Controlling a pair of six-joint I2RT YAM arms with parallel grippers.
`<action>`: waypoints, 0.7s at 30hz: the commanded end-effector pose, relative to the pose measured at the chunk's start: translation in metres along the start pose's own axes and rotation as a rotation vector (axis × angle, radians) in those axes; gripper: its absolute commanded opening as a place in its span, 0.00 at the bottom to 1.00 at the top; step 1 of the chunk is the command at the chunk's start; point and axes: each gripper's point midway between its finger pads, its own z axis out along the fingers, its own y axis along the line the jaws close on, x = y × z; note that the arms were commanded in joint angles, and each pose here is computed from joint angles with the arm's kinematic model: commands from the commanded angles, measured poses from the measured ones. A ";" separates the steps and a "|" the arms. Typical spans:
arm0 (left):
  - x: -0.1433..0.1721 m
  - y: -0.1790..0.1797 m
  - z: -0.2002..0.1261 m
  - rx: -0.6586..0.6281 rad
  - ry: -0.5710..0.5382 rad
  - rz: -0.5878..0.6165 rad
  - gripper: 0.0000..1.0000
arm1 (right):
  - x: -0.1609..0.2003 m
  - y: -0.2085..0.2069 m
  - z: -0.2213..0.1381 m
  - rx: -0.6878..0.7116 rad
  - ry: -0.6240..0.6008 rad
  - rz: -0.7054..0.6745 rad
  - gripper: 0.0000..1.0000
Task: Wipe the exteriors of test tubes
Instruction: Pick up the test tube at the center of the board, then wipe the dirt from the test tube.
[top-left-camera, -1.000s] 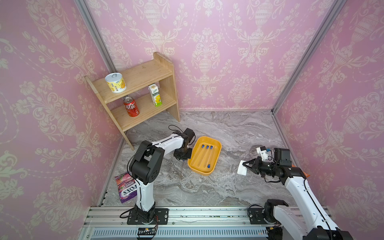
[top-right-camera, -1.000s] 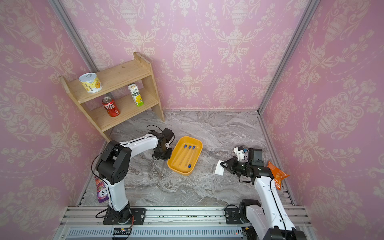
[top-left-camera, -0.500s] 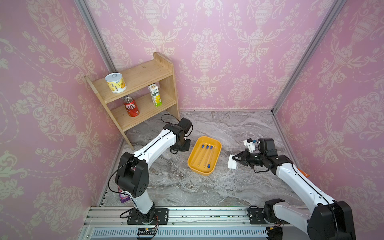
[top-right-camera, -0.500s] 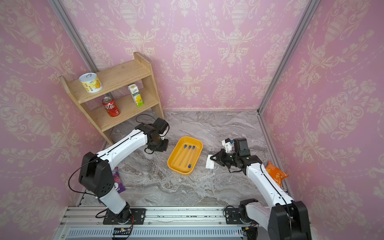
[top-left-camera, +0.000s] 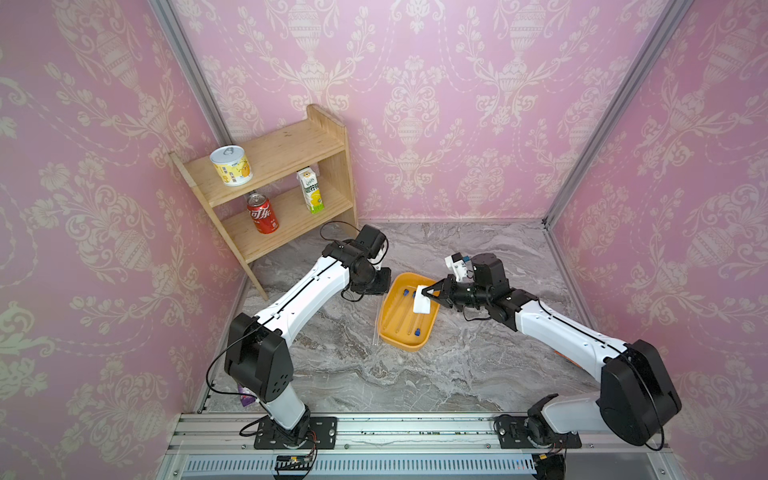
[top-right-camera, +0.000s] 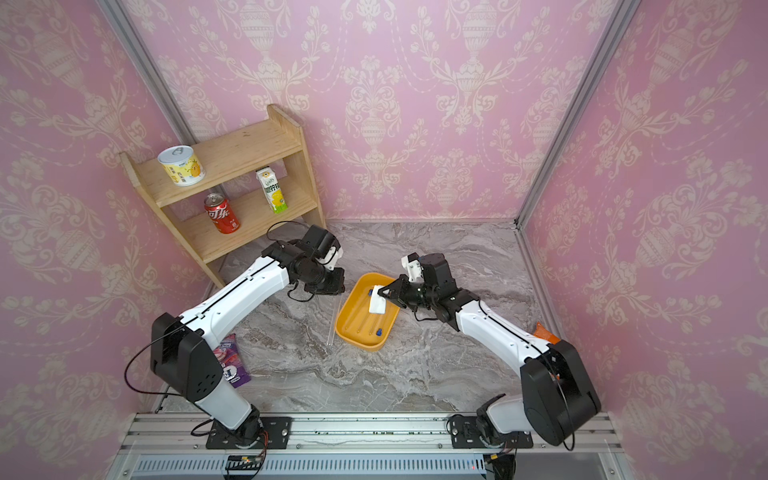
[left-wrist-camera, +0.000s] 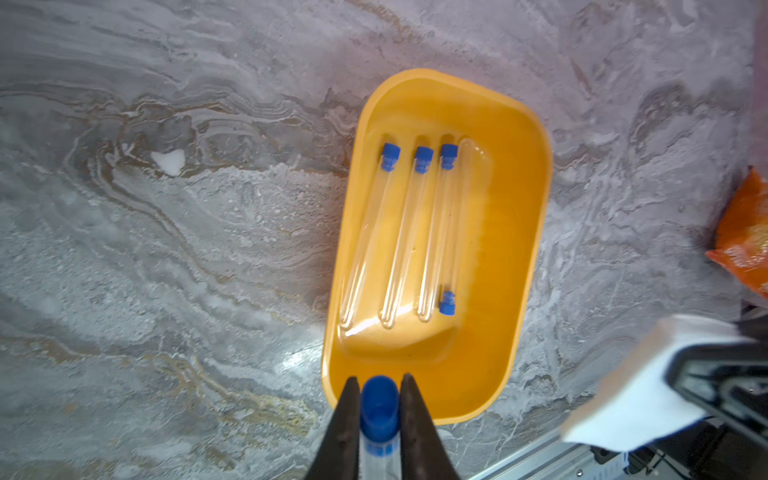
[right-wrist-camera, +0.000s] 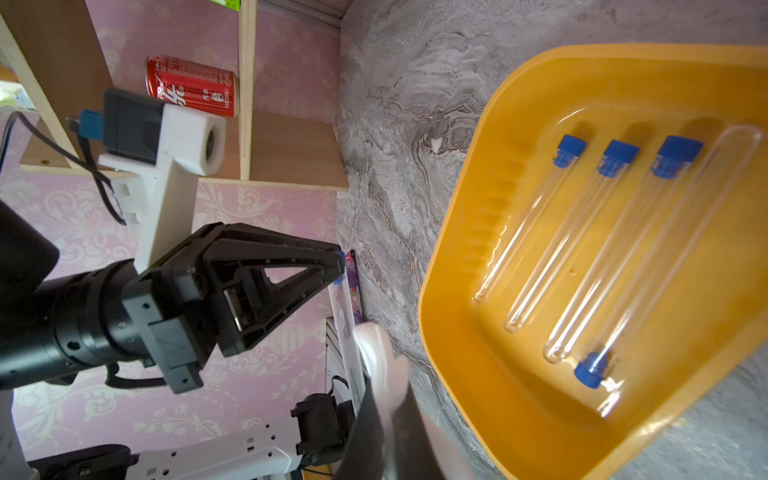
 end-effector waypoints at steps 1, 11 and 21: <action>-0.014 -0.031 0.003 0.101 -0.030 -0.020 0.14 | -0.020 0.023 0.000 -0.080 -0.119 0.031 0.00; -0.028 -0.066 0.024 0.190 -0.050 -0.020 0.15 | -0.015 0.022 -0.009 -0.058 -0.200 0.084 0.00; -0.037 -0.089 0.029 0.289 -0.060 -0.053 0.14 | -0.013 0.007 -0.012 0.015 -0.236 0.067 0.00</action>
